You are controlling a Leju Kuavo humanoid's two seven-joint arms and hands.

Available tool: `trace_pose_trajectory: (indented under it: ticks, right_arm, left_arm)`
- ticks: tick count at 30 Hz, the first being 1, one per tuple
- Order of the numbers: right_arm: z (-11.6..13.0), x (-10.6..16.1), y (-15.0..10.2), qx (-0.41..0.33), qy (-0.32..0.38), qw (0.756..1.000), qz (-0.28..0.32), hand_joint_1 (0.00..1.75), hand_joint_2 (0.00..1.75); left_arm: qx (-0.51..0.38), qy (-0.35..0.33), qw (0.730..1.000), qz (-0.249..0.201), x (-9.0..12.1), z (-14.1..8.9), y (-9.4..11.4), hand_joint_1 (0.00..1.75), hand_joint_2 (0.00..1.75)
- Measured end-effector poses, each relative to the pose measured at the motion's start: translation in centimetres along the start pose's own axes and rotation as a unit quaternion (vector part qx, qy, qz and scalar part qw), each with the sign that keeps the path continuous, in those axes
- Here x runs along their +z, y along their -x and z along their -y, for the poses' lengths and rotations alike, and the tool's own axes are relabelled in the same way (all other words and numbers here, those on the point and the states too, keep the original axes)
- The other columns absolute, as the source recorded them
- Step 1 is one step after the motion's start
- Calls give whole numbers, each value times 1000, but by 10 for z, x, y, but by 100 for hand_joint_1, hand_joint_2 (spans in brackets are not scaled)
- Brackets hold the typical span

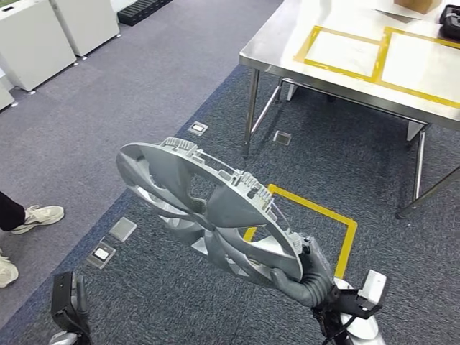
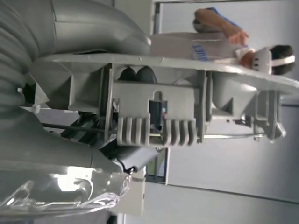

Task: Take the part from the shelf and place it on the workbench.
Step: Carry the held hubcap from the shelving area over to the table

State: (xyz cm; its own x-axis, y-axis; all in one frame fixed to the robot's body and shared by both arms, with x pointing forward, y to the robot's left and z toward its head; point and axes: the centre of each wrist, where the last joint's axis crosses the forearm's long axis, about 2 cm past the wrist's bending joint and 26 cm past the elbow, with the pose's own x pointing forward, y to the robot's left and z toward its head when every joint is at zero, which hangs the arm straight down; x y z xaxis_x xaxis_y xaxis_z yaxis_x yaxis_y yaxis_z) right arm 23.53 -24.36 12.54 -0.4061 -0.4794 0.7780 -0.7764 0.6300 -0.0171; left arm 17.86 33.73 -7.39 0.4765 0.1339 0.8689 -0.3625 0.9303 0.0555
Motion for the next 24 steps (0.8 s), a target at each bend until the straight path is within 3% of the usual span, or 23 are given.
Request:
trace_pose_trajectory:
  ticks: [8,15,24]
  right_arm:
    - [1,3,5,1,5,1000,-12,175,175]
    - [3,-2,8,1,4,1000,-18,175,175]
    - [3,-12,13,-4,2,1000,-18,175,175]
  left_arm:
    - [-12,9,1000,16,1,0,1,0,0]
    - [-29,24,998,54,-9,5,-13,0,0]
    - [-35,18,998,52,-9,2,-13,0,0]
